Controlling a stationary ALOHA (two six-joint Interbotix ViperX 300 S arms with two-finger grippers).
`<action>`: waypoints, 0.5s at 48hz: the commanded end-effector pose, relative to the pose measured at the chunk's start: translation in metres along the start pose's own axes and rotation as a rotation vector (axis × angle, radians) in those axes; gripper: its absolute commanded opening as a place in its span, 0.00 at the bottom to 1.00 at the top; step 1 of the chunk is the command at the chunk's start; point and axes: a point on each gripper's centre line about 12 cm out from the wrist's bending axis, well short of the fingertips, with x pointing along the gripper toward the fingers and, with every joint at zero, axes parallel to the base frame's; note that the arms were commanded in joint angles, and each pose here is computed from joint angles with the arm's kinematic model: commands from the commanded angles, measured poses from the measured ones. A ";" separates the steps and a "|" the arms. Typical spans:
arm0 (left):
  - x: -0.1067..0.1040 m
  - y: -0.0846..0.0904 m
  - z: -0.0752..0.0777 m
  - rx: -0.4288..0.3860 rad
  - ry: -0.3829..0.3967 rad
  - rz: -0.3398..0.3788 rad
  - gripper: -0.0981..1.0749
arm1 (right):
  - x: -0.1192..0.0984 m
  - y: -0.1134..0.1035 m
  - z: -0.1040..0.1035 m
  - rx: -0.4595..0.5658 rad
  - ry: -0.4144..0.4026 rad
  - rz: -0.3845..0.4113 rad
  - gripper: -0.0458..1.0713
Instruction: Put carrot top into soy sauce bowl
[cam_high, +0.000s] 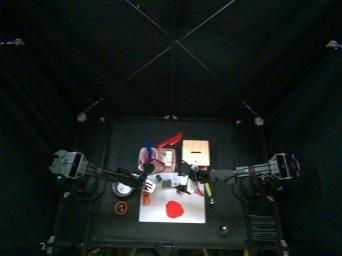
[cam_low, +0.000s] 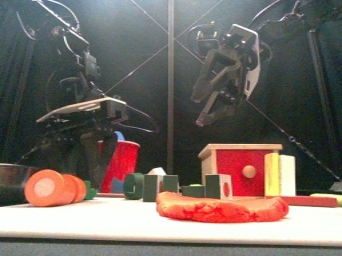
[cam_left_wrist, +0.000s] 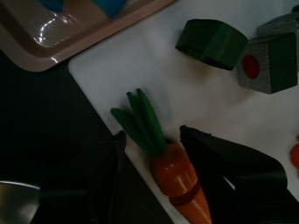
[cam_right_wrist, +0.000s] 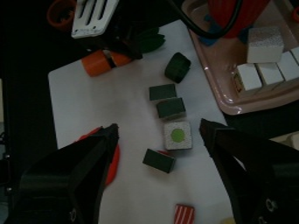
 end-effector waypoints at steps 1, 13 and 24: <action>-0.004 -0.007 0.004 -0.008 -0.008 -0.021 0.84 | -0.010 0.004 0.014 0.006 -0.050 0.018 0.96; 0.003 -0.006 0.003 -0.012 -0.005 -0.002 0.77 | -0.011 0.003 0.012 0.004 -0.046 0.016 0.96; 0.002 -0.005 0.004 -0.018 -0.010 0.002 0.61 | -0.011 0.001 0.006 -0.001 -0.036 0.013 0.96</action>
